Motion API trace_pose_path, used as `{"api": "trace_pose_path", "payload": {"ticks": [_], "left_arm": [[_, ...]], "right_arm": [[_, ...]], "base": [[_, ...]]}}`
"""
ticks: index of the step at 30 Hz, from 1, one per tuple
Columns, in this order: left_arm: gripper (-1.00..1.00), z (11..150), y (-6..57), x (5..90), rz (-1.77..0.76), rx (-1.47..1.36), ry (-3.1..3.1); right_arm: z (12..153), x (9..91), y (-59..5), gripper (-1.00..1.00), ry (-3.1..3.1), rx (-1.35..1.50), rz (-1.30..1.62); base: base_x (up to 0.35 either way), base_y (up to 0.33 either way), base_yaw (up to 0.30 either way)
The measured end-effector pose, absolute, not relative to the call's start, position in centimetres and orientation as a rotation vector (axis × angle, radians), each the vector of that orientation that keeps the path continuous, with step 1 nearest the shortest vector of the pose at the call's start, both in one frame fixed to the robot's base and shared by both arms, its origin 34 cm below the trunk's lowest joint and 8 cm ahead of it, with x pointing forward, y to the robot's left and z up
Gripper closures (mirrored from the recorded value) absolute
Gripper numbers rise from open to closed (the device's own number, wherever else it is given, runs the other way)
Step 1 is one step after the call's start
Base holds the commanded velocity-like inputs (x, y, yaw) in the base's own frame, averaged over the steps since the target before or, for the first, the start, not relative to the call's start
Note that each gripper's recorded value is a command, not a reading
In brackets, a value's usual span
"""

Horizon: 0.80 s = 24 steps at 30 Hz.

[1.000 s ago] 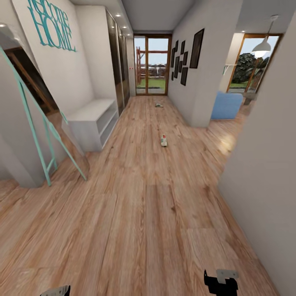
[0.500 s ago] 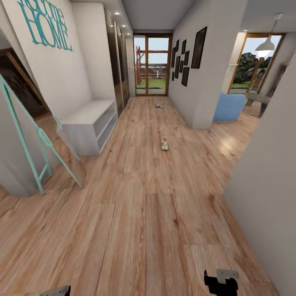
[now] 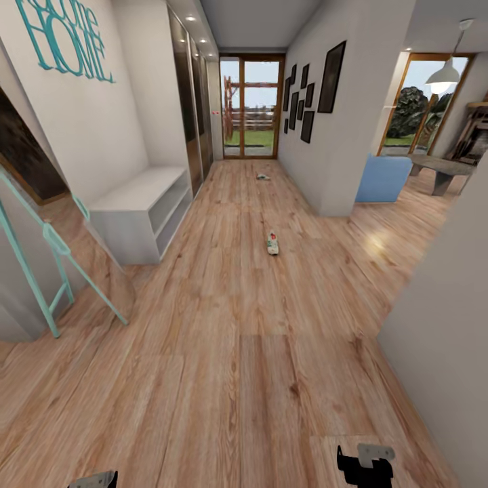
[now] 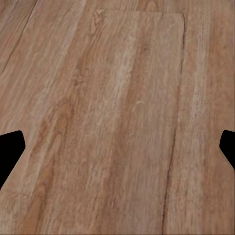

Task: Pick up the two gym shoes and the two sandals from the corridor floor and place them onto the hallstand (shoe rack) in the corridor, making sure they are on the rack and not on the floor. Arrange them so the two gym shoes are next to each other and the two sandals are next to each other.

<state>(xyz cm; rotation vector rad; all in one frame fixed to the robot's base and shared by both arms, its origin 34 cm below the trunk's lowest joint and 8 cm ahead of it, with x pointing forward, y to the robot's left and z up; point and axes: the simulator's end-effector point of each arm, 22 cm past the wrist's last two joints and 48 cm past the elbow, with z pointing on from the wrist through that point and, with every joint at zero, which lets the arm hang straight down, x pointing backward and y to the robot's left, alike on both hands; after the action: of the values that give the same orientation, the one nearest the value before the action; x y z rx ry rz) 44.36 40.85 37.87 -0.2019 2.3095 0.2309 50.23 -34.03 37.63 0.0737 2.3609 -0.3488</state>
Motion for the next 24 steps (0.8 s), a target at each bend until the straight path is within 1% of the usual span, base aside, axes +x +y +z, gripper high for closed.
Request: {"api": "trace_pose_path", "payload": {"ticks": [24], "left_arm": [[-1.0, 37.88, 40.91, 44.36, 0.231, -0.199, 2.31]], "right_arm": [[37.61, 50.25, -33.91, -1.0, 2.361, 0.07, -0.346]], "base": [[0.339, 0.0, 0.0]]}}
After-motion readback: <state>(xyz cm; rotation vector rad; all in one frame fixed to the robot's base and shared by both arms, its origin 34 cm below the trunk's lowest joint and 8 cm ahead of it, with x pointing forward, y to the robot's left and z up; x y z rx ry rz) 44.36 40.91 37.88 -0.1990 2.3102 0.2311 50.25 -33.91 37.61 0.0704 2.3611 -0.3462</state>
